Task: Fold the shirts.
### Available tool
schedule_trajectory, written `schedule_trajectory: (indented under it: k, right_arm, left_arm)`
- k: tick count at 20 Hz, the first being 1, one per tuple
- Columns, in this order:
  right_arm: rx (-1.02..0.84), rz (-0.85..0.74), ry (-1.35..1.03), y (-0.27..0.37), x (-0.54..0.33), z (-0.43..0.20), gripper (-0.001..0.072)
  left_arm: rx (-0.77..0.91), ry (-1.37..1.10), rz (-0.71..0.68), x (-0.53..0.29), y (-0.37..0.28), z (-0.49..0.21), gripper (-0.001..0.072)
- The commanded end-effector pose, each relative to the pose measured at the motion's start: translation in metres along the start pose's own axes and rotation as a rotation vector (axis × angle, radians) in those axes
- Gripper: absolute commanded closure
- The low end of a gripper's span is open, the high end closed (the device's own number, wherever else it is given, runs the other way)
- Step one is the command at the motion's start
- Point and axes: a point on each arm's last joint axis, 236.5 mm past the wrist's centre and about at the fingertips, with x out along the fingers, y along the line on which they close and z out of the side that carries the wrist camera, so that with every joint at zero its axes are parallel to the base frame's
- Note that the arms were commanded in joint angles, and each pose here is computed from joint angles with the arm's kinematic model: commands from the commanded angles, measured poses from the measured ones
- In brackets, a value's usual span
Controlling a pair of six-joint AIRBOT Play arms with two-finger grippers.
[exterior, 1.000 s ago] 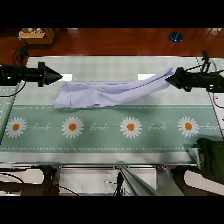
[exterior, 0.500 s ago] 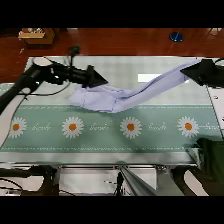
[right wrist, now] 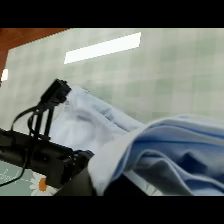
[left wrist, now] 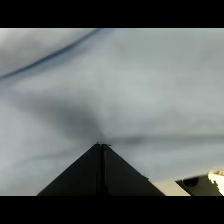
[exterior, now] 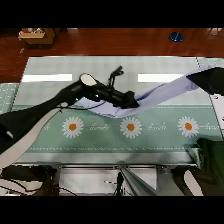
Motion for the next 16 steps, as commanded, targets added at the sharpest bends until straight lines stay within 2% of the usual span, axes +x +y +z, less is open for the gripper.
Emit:
schedule_trajectory:
  k: [1,5,8,13,16]
  right_arm:
    - [-0.012,0.005,0.004,0.007,-0.007,-0.006,0.069]
    - [-0.012,0.011,0.054,0.008,-0.007,-0.018,0.069]
    - [-0.015,0.017,0.072,0.01,-0.007,-0.022,0.069]
    - [-0.085,0.039,0.146,0.027,0.025,-0.037,0.069]
    - [-0.147,0.048,0.234,0.039,0.074,-0.056,0.069]
  left_arm:
    - [-0.071,0.089,-0.046,0.05,-0.009,-0.038,0.0675]
    - [-0.106,0.093,-0.084,0.072,-0.008,-0.046,0.0676]
    - [-0.054,0.033,-0.12,0.034,-0.014,-0.014,0.0678]
    - [0.09,-0.319,-0.155,-0.138,-0.053,0.083,0.0678]
    - [0.189,-0.546,-0.143,-0.272,-0.081,0.099,0.0678]
